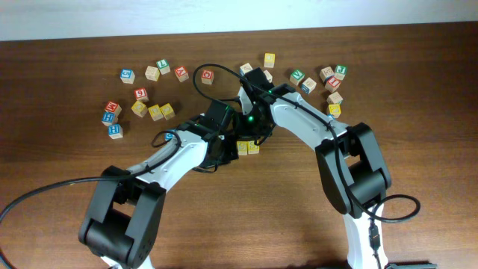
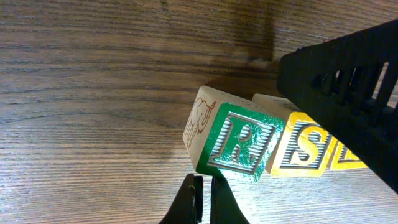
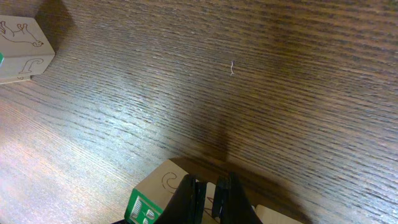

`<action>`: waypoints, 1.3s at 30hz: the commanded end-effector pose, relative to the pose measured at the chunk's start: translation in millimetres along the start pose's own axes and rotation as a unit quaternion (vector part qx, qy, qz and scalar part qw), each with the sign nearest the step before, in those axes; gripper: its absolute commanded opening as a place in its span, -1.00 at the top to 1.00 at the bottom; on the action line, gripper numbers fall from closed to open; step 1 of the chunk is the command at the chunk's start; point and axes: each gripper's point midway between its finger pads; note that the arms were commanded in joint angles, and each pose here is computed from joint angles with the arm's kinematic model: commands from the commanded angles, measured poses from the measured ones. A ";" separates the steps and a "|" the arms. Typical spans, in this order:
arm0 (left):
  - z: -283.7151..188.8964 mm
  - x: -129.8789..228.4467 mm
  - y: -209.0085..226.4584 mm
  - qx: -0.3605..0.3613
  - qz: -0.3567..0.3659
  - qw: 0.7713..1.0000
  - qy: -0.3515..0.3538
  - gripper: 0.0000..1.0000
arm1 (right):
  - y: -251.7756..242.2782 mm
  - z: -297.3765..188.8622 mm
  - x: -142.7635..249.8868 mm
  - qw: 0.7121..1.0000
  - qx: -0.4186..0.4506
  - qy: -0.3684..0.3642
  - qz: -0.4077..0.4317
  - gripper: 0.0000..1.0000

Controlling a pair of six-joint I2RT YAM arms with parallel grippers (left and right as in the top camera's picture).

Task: Spell out RSS
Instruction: 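Nudge the row blocks with the right gripper to straighten them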

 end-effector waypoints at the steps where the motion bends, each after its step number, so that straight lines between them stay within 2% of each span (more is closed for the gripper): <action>1: -5.9 4.2 -12.0 0.019 0.010 1.000 -0.002 1.00 | 3.2 5.9 -1.3 1.000 -0.001 0.002 -0.006 0.92; 32: -7.7 8.2 -17.1 0.034 0.011 0.999 0.010 1.00 | 2.3 1.8 -3.3 1.000 -0.001 0.002 -0.002 0.92; 39: -51.3 -4.2 -19.7 0.051 0.023 0.998 -0.035 1.00 | 5.6 -32.1 -28.6 1.000 -0.001 -0.017 0.002 0.92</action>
Point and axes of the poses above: each gripper's point midway between its finger pads, its own z axis out along the fingers, its own y axis along the line the jaws close on, x = y × z, and after that the axes turned 8 degrees about -z, right-handed
